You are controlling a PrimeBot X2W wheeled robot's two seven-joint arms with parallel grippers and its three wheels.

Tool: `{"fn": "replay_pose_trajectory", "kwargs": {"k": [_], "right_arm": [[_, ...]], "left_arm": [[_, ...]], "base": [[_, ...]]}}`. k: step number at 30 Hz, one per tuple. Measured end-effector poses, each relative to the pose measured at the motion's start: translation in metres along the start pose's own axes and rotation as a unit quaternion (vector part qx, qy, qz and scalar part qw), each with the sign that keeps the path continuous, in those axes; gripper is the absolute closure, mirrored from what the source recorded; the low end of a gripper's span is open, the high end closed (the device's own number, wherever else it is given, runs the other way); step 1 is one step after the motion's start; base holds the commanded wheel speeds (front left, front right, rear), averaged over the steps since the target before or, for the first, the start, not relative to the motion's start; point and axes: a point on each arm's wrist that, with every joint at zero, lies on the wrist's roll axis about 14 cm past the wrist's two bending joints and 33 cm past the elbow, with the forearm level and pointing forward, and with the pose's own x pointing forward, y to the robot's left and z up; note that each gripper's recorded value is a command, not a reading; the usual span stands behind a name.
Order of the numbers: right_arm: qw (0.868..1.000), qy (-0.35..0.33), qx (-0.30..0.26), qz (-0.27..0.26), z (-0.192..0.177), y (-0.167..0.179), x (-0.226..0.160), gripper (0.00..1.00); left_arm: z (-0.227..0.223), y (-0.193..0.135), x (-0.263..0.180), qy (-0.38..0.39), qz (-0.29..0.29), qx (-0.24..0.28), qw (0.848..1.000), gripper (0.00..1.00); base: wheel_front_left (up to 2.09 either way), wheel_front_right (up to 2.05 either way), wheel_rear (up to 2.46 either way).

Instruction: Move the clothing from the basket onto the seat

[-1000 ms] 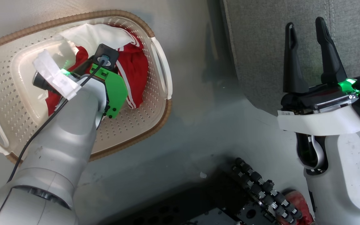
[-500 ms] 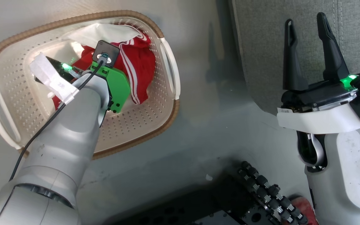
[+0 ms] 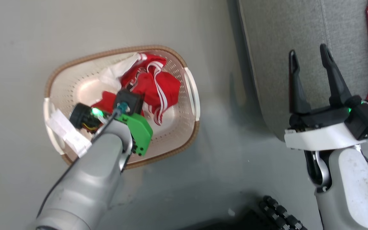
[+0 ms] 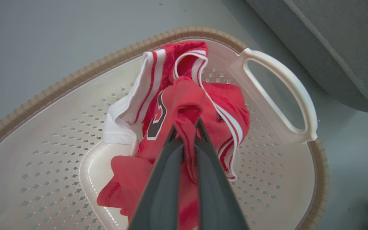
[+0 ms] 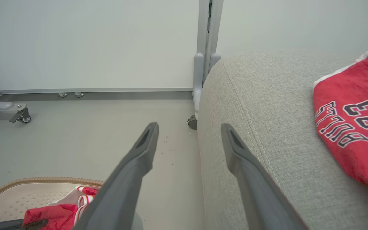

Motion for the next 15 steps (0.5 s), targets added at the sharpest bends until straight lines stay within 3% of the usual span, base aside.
{"fn": "replay_pose_trajectory", "kwargs": {"k": [9,15], "right_arm": [[1.000,-0.010,0.019,0.007,0.026,0.013,-0.045,0.00],[0.999,-0.018,0.034,0.029,0.041,0.031,-0.082,0.00]], "left_arm": [[0.031,-0.013,-0.070,-0.059,0.048,-0.014,0.997,1.00],[0.069,-0.027,-0.119,-0.135,0.083,-0.020,0.987,1.00]], "base": [[0.00,0.00,0.00],[0.00,0.00,0.00]]}}
